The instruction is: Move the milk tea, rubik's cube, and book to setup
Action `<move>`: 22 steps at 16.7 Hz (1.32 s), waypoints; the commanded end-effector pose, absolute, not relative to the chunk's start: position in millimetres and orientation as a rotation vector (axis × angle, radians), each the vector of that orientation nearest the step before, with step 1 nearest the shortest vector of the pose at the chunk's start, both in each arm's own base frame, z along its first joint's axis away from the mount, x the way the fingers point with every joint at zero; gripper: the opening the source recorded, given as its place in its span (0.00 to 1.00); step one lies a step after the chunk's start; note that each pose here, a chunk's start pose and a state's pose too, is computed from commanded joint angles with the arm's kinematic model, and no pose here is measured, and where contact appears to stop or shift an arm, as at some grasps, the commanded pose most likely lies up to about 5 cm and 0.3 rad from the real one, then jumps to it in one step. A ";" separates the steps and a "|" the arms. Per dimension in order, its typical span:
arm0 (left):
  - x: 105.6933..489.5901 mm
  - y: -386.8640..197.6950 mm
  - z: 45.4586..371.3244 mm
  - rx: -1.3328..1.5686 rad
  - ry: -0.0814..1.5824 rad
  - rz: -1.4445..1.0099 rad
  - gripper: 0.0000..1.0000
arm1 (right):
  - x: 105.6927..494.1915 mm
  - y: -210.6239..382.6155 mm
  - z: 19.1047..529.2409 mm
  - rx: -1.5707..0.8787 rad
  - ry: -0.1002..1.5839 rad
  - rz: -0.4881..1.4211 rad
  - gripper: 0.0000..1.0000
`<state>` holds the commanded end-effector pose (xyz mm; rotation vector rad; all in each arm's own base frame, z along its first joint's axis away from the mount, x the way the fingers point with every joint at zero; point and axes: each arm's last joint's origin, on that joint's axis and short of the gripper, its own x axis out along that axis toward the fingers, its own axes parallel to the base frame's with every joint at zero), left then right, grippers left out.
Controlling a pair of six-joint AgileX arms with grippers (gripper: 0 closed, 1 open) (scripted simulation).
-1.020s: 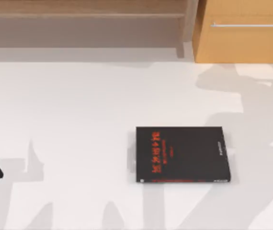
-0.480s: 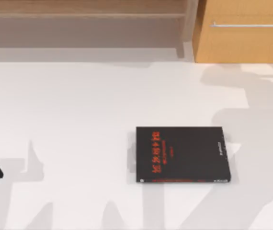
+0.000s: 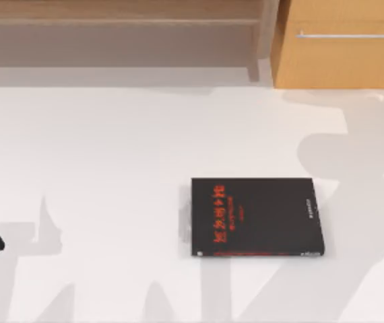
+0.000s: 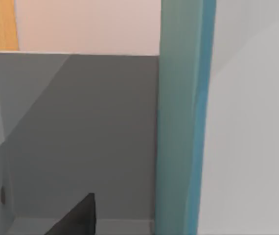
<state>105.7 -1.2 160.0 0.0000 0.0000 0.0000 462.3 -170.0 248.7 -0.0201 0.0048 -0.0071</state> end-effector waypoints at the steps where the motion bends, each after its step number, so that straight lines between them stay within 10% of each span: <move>1: 105.7 -1.2 160.0 0.000 0.000 0.000 1.00 | 462.3 -170.0 248.7 -0.020 0.005 -0.007 1.00; 15: 105.7 -1.2 160.0 0.000 0.000 0.000 1.00 | 462.3 -170.0 248.7 -0.020 0.005 -0.007 0.02; 22: 105.7 -1.2 160.0 0.000 0.000 0.000 1.00 | 462.3 -170.0 248.7 -0.020 0.005 -0.007 0.00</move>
